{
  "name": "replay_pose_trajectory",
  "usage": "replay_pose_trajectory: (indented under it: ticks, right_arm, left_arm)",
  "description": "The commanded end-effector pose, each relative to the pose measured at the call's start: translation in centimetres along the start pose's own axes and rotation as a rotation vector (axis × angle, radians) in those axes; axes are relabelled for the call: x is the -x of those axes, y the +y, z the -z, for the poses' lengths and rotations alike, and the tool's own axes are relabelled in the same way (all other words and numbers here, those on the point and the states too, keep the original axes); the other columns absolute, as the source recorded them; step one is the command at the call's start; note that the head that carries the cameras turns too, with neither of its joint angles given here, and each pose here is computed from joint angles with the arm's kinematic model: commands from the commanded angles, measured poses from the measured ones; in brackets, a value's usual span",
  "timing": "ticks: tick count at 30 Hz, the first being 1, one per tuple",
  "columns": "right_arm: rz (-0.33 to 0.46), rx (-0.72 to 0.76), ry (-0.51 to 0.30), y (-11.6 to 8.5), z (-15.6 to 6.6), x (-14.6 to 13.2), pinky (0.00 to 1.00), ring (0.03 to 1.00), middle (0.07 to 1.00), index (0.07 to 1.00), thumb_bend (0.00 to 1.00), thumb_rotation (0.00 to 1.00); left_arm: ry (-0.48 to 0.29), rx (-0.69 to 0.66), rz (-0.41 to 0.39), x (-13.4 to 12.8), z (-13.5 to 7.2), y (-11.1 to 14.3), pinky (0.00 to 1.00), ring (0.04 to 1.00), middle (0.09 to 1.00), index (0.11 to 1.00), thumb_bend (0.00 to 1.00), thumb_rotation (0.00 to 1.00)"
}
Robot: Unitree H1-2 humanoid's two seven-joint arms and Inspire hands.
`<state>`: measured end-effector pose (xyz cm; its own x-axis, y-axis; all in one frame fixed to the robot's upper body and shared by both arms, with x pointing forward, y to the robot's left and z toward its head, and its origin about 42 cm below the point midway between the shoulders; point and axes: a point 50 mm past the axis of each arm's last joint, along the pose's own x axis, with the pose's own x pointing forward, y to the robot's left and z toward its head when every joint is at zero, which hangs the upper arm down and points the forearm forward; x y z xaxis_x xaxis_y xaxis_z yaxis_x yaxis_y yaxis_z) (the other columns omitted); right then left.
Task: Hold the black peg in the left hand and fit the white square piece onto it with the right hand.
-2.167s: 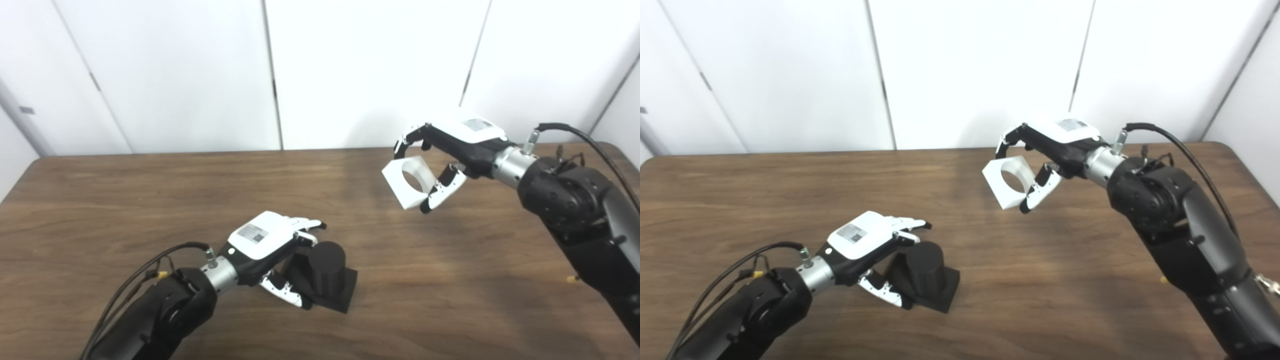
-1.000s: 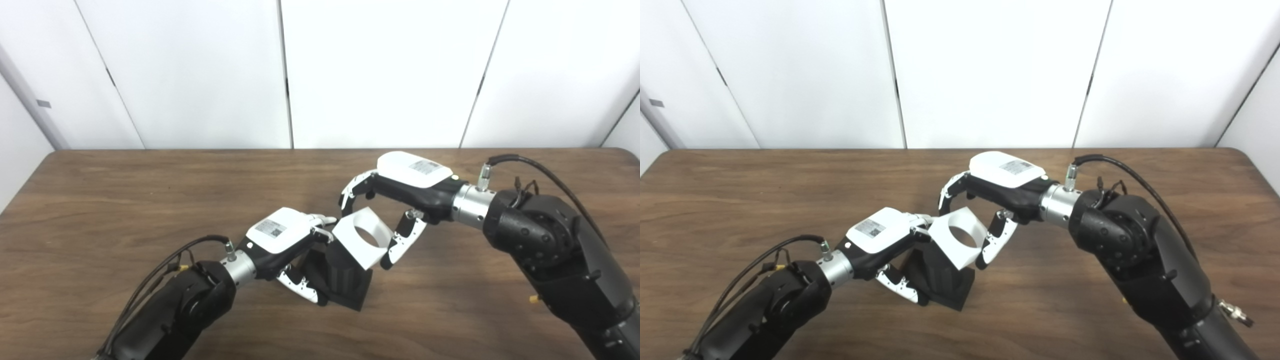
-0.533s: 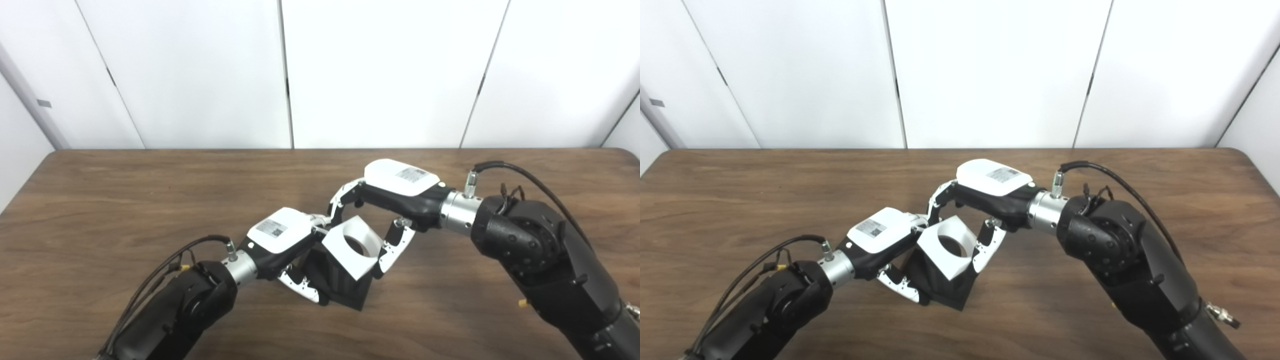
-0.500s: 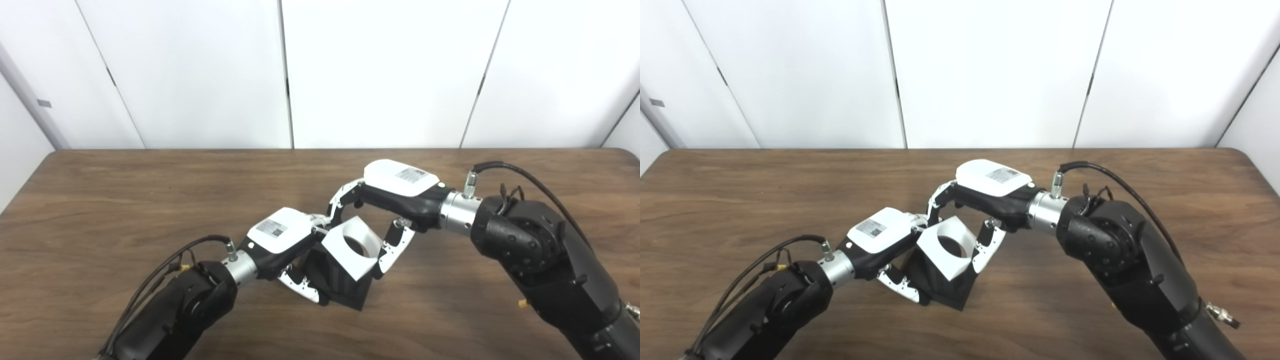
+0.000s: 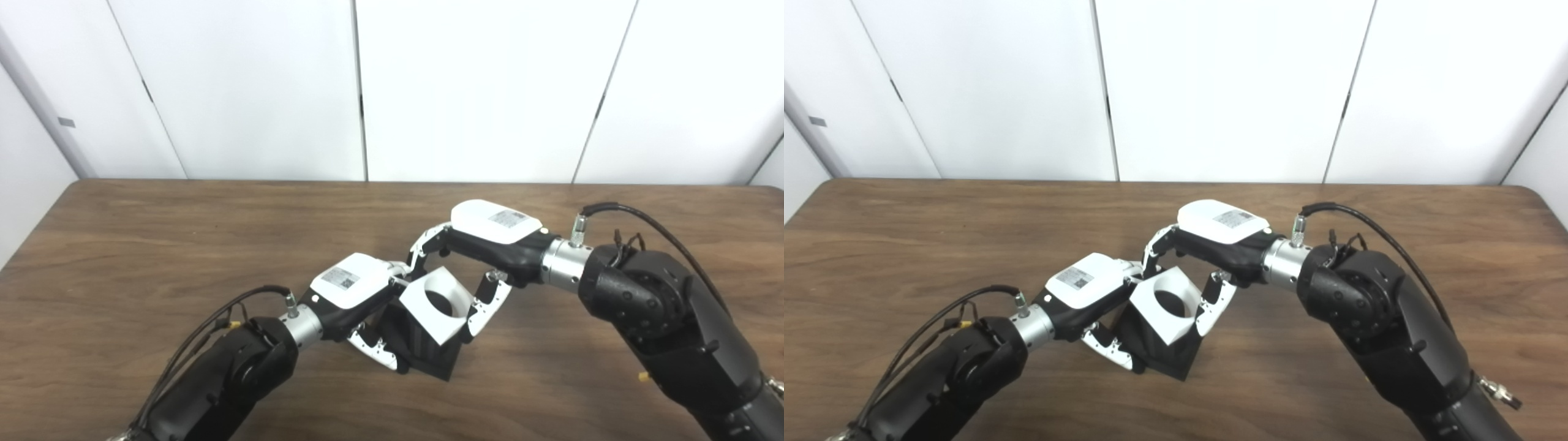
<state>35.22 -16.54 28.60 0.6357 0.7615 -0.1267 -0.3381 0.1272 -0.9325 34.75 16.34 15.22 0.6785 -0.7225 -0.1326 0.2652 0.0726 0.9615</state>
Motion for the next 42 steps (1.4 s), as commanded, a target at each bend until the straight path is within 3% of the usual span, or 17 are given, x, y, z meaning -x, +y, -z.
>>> replay_pose_trajectory:
  ticks: [1, 26, 33, 34, 36, 42]
  right_arm:
    - [0.032, 0.026, -0.047, -0.9, -0.7, -0.7, 0.67, 0.767, 0.743, 0.477, 0.52, 0.13]
    - [-0.027, -0.008, -0.09, 2.4, -1.6, -3.3, 0.65, 0.76, 0.741, 0.479, 0.52, 0.13]
    - [-0.102, 0.014, -0.053, 3.2, -2.1, -3.5, 0.66, 0.759, 0.757, 0.487, 0.52, 0.15]
    - [-0.112, 0.023, -0.048, 3.2, -2.1, -3.4, 0.66, 0.761, 0.764, 0.54, 0.71, 0.25]
    - [-0.137, 0.041, -0.033, 3.1, -2.1, -3.4, 0.66, 0.764, 0.774, 0.603, 0.88, 0.33]
    - [-0.158, 0.048, -0.001, 3.0, -1.5, -2.9, 0.63, 0.781, 0.806, 0.757, 0.96, 0.37]
  left_arm:
    - [0.019, -0.037, 0.133, 0.2, -0.5, -2.5, 0.85, 0.901, 0.923, 0.492, 0.52, 0.07]
    - [0.022, -0.035, 0.156, 0.0, -1.0, -2.8, 0.84, 0.878, 0.872, 0.492, 0.52, 0.08]
    - [0.02, -0.044, 0.153, -0.1, -1.1, -2.7, 0.84, 0.884, 0.872, 0.493, 0.52, 0.08]
    - [0.018, -0.049, 0.153, -0.1, -1.1, -2.7, 0.84, 0.885, 0.867, 0.492, 0.52, 0.08]
    - [0.018, -0.053, 0.155, -0.1, -1.2, -2.6, 0.84, 0.888, 0.863, 0.493, 0.52, 0.08]
    - [0.02, -0.024, 0.152, 0.1, -1.0, -2.7, 0.85, 0.893, 0.927, 0.492, 0.52, 0.07]
